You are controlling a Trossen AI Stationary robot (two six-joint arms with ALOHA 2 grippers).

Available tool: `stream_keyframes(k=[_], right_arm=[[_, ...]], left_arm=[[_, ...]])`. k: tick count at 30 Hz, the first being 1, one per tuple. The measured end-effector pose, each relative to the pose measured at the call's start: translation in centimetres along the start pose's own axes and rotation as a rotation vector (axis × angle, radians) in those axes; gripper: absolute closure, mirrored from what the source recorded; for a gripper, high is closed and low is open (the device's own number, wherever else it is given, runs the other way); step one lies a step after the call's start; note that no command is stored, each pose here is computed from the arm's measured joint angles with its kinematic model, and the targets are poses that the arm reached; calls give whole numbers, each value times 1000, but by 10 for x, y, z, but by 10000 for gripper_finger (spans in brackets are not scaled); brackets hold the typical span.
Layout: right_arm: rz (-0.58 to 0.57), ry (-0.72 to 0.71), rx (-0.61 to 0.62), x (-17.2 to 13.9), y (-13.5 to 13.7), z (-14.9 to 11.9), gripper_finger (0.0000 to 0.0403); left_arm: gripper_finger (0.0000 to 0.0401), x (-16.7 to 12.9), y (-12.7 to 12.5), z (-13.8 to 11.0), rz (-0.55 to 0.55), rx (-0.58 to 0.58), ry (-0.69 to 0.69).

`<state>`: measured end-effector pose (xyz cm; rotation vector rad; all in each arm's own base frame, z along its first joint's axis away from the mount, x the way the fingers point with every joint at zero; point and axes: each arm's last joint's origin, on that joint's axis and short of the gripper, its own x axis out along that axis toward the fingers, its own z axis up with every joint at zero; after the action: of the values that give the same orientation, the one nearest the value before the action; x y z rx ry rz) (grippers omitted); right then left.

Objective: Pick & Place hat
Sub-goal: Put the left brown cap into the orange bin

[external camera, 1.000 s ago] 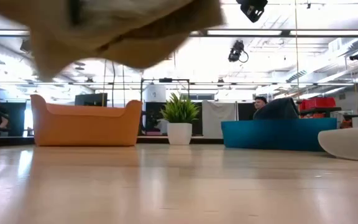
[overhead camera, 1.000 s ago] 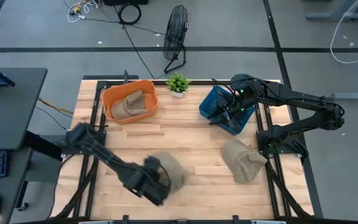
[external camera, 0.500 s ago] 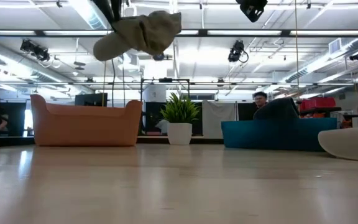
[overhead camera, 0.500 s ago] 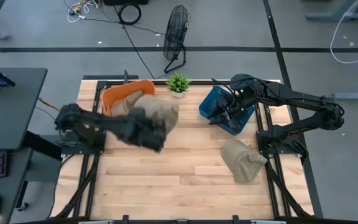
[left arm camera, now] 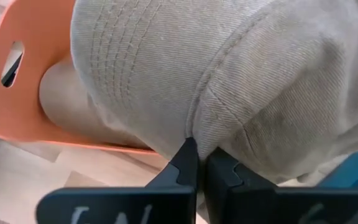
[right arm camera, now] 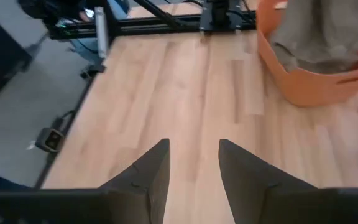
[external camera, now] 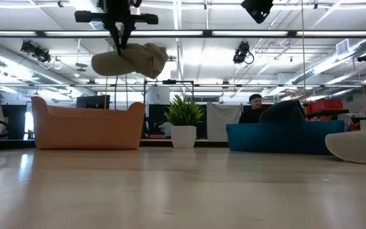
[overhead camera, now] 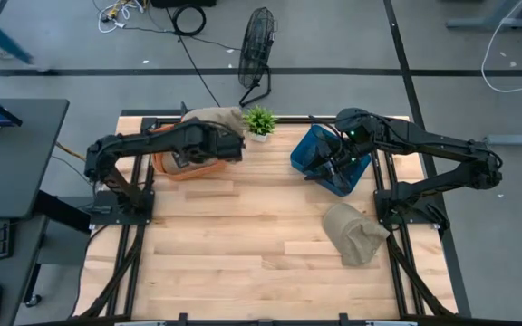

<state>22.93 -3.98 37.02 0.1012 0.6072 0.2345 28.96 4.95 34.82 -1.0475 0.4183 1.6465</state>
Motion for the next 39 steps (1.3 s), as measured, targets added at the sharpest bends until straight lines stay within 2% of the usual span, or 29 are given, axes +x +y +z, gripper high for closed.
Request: stream_keyframes(k=[9,15,18,22,27,32,39], right_arm=[[-99,93,-33,-1,-2,-8,263],[-129,58,-72,-6,-1,-5,268],[-131,45,-99,-10,1,-5,276],[-132,38,-106,-10,1,-4,284],[-134,28,-105,-10,1,-3,286],[-137,5,-109,-10,1,-1,286],[-138,1,-101,-10,1,0,286]], left_arm=[[391,8,3,23,32,-41,12],[394,-7,36,55,-18,-124,12],[395,-3,56,63,5,-160,26],[392,17,77,57,104,-217,64],[396,42,84,52,198,-227,49],[393,78,78,43,181,-267,73],[394,132,88,27,167,-306,127]])
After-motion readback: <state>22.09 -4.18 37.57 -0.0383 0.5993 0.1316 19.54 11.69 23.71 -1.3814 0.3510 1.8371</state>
